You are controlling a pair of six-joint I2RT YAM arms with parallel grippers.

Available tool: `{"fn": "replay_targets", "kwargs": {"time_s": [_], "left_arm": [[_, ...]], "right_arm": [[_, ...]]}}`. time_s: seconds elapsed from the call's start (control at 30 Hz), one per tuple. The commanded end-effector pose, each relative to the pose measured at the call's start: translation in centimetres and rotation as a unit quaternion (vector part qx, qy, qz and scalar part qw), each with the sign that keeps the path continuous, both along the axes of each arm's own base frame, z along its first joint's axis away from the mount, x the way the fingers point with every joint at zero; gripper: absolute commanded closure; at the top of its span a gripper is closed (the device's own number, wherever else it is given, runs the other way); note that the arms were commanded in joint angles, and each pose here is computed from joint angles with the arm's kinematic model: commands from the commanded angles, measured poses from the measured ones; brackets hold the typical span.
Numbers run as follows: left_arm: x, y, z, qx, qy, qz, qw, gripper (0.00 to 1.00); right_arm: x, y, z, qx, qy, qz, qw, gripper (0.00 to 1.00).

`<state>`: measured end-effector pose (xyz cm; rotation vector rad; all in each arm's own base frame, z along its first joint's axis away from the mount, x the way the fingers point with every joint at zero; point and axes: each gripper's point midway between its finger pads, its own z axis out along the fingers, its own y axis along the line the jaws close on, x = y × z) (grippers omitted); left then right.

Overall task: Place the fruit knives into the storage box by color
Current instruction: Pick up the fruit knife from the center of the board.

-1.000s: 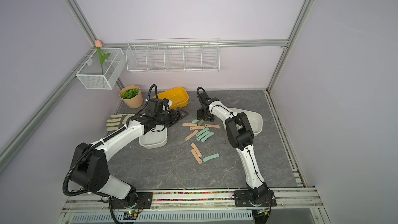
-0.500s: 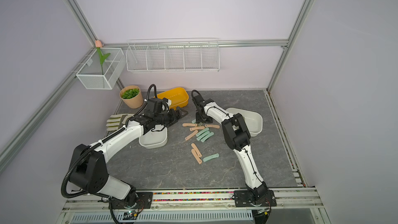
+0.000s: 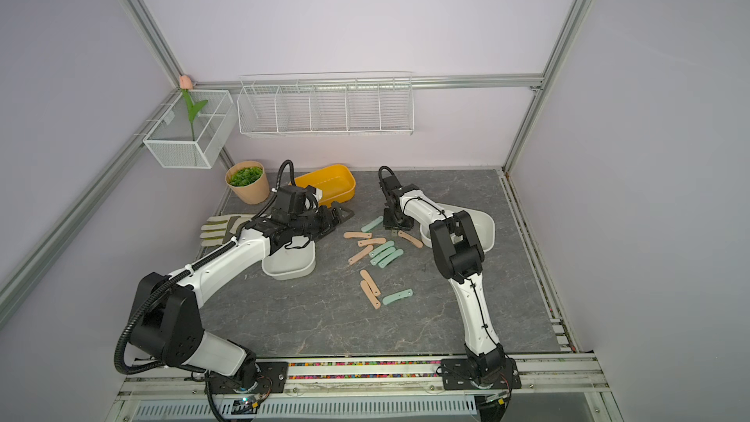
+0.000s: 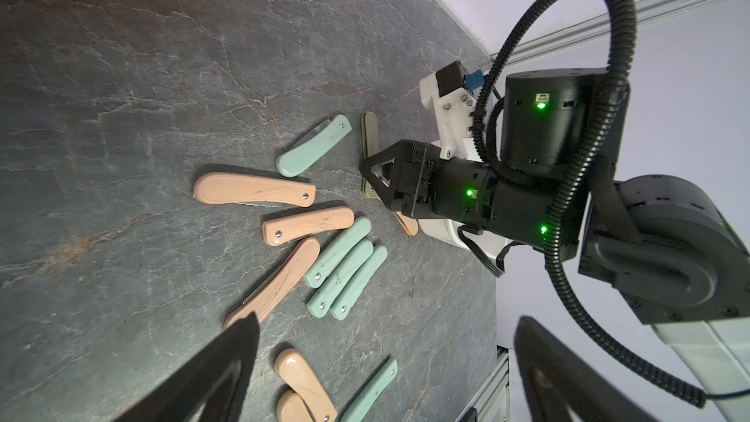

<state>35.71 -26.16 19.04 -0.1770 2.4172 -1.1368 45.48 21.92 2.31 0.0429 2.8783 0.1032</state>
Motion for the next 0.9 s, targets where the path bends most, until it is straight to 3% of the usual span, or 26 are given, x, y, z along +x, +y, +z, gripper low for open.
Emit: {"fn": "replay_targets", "kwargs": {"time_s": [0.0, 0.3, 0.5, 0.87], "left_arm": [[0.2, 0.2, 1.0, -0.009, -0.014, 0.007, 1.0, 0.01], [0.3, 0.2, 0.8, -0.008, -0.012, 0.008, 1.0, 0.01], [0.4, 0.2, 0.8, -0.007, -0.013, 0.007, 1.0, 0.01], [0.5, 0.1, 0.6, -0.007, -0.011, 0.006, 1.0, 0.01]], "right_arm": [[-0.7, 0.6, -1.3, 0.018, 0.022, 0.004, 1.0, 0.53], [0.5, 1.8, -1.9, 0.022, 0.024, 0.004, 0.999, 0.52], [0.7, 1.5, -2.6, -0.018, 0.031, 0.002, 0.999, 0.53], [-0.2, 0.0, -3.9, -0.059, 0.047, -0.013, 0.997, 0.64]]}}
